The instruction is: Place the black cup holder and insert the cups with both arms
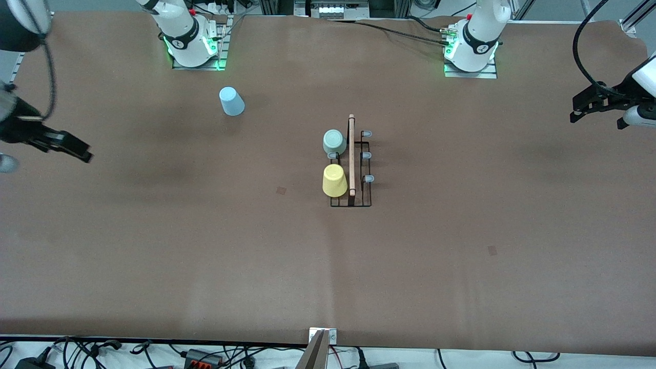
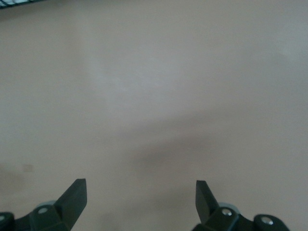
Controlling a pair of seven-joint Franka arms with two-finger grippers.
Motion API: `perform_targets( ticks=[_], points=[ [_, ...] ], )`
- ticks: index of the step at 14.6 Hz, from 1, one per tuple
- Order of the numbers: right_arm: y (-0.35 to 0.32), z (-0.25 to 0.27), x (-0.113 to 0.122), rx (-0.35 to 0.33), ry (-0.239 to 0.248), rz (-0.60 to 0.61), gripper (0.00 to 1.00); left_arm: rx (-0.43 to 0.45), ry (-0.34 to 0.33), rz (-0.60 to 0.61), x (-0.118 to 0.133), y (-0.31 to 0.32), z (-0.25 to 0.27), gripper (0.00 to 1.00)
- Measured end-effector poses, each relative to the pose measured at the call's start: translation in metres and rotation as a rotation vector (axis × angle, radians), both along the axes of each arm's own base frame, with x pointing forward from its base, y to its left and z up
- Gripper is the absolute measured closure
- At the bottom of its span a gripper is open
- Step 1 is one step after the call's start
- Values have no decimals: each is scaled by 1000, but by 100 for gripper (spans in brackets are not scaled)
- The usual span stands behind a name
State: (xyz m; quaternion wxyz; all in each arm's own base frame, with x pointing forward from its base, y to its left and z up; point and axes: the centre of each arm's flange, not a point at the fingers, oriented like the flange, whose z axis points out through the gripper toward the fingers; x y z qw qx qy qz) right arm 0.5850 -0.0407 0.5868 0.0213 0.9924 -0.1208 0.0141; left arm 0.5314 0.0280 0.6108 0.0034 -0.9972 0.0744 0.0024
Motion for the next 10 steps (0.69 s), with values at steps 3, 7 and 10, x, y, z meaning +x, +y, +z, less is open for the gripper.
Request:
perform_targets(
  ticks=[3, 7, 10],
  points=[
    [-25, 10, -11, 19, 51, 5, 0, 0, 0, 0, 0, 0, 0, 0],
    [12, -2, -5, 31, 81, 69, 0, 0, 0, 0, 0, 0, 0, 0],
    [24, -5, 0, 20, 80, 98, 0, 0, 0, 0, 0, 0, 0, 0]
  ],
)
